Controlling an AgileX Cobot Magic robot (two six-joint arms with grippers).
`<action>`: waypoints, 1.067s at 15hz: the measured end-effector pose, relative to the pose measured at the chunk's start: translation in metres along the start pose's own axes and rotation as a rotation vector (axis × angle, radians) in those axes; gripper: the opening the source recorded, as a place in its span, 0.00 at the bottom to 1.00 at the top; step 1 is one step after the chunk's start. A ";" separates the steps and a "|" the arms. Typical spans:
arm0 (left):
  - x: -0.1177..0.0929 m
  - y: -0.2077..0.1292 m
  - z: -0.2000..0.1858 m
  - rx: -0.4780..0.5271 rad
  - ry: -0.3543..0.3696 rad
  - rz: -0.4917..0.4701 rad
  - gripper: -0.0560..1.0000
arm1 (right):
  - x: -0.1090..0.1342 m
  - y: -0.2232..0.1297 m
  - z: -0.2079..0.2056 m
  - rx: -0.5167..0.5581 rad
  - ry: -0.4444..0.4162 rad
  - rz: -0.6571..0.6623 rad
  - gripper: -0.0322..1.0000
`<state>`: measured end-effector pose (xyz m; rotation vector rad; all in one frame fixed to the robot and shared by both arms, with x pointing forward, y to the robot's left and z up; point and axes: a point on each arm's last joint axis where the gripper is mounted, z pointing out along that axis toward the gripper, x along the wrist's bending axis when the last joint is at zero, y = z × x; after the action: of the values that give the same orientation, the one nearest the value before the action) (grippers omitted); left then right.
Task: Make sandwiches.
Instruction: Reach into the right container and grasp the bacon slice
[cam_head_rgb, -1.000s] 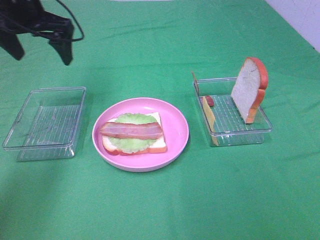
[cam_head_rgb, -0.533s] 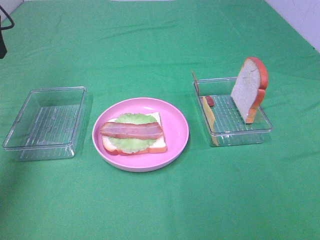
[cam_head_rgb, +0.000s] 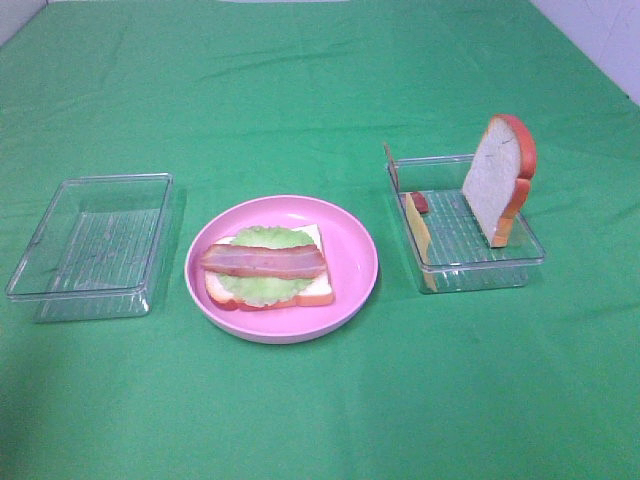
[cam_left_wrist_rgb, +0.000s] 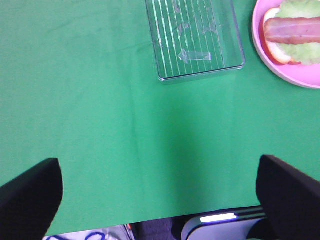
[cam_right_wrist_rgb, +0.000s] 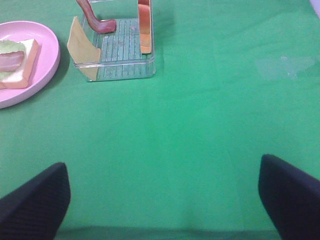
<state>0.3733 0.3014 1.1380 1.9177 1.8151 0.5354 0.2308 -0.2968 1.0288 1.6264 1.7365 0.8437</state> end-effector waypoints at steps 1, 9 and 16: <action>-0.004 -0.025 -0.019 -0.084 0.007 0.007 0.98 | 0.000 0.000 0.000 0.000 0.000 0.000 0.98; -0.015 -0.157 -0.035 -0.425 0.047 0.022 0.98 | 0.000 0.000 0.000 0.000 0.000 0.000 0.98; -0.013 -0.166 -0.014 -0.482 0.054 -0.033 0.98 | 0.000 0.000 0.000 0.000 0.000 0.000 0.98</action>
<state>0.2274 0.2956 1.0561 1.5547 1.5638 0.9247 0.2308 -0.2968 1.0288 1.6264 1.7365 0.8437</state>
